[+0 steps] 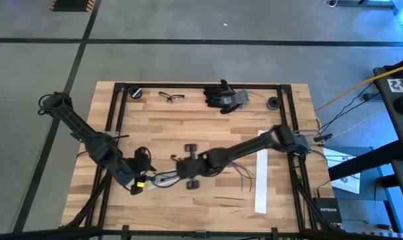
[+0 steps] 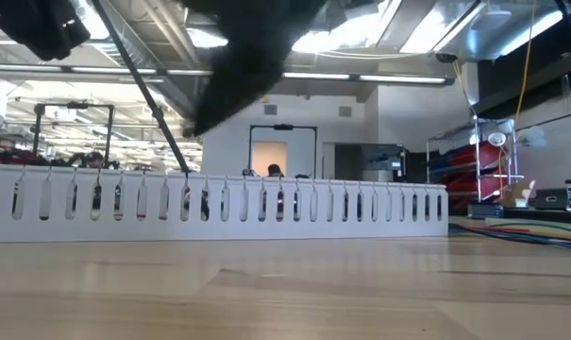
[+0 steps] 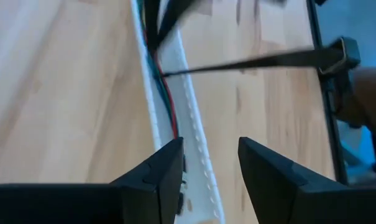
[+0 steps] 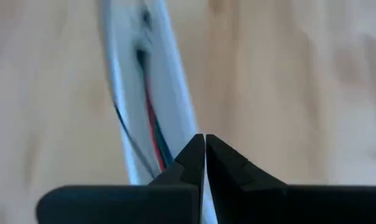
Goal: Ziptie cables
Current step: Adjust the cable duct
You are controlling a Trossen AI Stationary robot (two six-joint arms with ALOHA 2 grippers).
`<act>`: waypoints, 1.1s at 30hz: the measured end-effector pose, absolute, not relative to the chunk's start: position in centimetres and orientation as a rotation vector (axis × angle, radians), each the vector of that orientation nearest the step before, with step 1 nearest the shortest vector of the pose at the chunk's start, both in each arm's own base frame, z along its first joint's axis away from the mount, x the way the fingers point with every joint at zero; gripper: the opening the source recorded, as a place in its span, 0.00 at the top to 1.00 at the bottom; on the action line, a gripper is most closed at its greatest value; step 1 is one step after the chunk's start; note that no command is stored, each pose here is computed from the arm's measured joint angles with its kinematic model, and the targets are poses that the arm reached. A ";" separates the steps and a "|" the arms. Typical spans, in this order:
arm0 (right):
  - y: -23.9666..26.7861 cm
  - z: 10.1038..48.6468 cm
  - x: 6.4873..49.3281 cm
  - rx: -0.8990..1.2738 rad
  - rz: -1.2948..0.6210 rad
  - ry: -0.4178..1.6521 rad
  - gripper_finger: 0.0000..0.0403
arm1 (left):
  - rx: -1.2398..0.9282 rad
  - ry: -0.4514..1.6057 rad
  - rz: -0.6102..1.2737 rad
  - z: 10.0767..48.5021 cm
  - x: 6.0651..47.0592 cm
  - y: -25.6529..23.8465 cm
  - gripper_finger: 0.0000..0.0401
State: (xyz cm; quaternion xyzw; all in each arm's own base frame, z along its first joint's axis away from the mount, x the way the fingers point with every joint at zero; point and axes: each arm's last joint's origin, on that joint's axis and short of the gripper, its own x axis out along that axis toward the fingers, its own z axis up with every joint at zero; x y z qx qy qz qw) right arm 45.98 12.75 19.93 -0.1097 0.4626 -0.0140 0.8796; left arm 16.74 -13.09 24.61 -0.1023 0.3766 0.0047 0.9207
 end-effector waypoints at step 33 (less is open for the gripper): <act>6.2 12.5 21.9 0.141 -0.320 0.886 1.00 | 0.127 0.353 0.283 33.9 25.5 -3.6 0.37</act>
